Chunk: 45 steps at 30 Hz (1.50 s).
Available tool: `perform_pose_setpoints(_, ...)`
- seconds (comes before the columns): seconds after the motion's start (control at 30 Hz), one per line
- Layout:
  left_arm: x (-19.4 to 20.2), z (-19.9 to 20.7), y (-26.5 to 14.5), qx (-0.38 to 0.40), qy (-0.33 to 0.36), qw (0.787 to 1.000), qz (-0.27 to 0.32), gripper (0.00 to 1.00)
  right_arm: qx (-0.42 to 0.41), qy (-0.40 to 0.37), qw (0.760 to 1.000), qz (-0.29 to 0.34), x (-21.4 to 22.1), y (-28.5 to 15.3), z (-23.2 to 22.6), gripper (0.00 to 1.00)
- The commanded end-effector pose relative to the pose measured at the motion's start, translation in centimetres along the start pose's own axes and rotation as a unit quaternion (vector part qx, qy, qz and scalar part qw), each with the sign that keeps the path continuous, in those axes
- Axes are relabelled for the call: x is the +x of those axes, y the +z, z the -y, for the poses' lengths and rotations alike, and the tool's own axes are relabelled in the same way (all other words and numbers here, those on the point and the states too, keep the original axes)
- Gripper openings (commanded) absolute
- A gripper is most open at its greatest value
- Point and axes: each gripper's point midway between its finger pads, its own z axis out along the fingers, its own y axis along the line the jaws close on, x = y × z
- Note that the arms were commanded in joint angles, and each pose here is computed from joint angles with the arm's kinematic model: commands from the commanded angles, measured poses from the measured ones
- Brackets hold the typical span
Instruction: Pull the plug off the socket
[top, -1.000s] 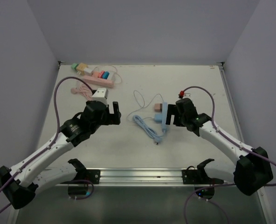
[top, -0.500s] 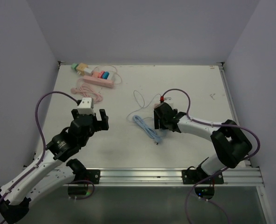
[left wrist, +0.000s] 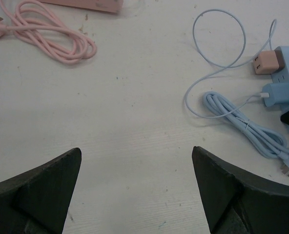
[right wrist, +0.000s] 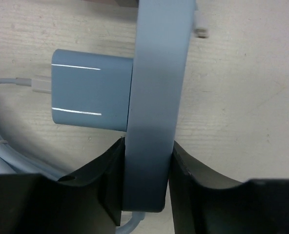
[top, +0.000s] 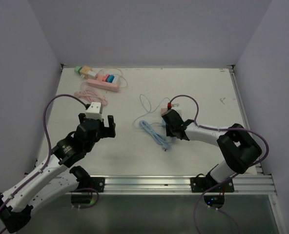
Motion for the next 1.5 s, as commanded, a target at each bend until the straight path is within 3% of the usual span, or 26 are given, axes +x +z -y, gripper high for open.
perform_pose_setpoints(0.0, -0.5, 1.2, 0.3, 0.034, 0.013, 0.999, 0.012, 0.99, 0.001, 0.000, 0.999, 0.032, -1.0, -0.5, 0.5, 0.36)
perform_pose_setpoints(0.1, -0.3, 1.8, 0.5, 0.049, 0.010, 0.999, 0.008, 0.99, -0.019, -0.001, 0.999, 0.044, -1.3, -1.0, 0.1, 0.20)
perform_pose_setpoints(0.17, -0.1, 2.3, 0.7, 0.057, 0.010, 0.998, 0.003, 1.00, -0.039, -0.010, 0.998, 0.056, -1.8, -1.5, -0.3, 0.00)
perform_pose_setpoints(0.57, -1.0, 8.2, 3.0, 0.142, -0.052, 0.988, -0.023, 0.99, -0.197, -0.026, 0.970, 0.141, -4.8, -6.9, -3.5, 0.00)
perform_pose_setpoints(0.93, -0.2, 14.9, 6.5, 0.223, -0.135, 0.962, -0.084, 1.00, -0.240, 0.000, 0.958, 0.158, -4.0, -7.4, -4.3, 0.00)
perform_pose_setpoints(1.2, 0.8, 18.6, 8.6, 0.245, -0.253, 0.928, -0.120, 0.98, -0.272, 0.041, 0.946, 0.174, -3.5, -7.8, -4.8, 0.00)
perform_pose_setpoints(1.47, 3.0, 22.2, 10.6, 0.245, -0.267, 0.919, -0.154, 0.94, -0.292, 0.075, 0.936, 0.181, -3.7, -8.2, -5.3, 0.00)
